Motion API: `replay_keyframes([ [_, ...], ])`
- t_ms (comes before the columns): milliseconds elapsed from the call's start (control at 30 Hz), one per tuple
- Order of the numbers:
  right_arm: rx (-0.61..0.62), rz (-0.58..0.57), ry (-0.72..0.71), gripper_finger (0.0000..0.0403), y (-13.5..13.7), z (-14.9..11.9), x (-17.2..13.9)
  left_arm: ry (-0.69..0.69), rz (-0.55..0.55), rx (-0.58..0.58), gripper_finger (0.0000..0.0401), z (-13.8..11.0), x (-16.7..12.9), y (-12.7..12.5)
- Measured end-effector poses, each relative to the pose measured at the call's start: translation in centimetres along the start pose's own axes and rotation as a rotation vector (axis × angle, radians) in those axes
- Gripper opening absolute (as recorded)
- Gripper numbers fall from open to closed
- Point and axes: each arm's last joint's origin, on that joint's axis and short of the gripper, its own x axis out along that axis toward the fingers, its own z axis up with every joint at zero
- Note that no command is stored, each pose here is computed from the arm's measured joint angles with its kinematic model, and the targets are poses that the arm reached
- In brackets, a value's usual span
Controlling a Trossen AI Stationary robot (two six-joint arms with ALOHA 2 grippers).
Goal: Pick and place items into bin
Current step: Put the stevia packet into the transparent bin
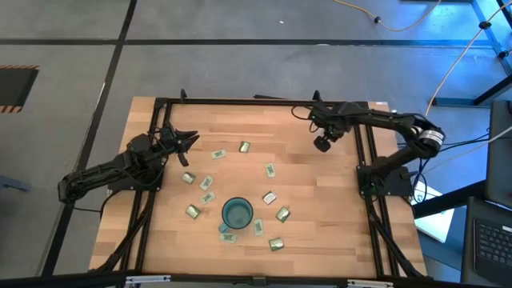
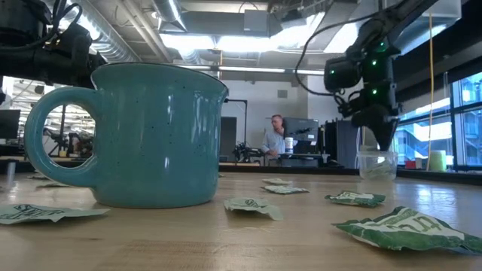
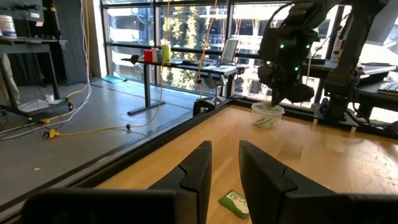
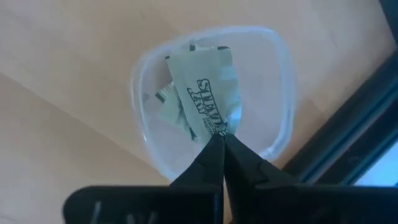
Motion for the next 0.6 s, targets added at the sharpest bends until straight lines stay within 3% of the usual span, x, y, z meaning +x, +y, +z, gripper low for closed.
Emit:
replay_keyframes([
  [300,-0.009,-0.006,0.026,0.0013,0.09,0.00,0.33,0.001,0.000,0.000,0.0075,-0.01,0.00,0.00],
  [600,-0.009,-0.072,0.029,0.0096,-0.24,-0.31,0.03,0.001,0.000,0.000,0.0075,-0.01,0.00,0.00],
])
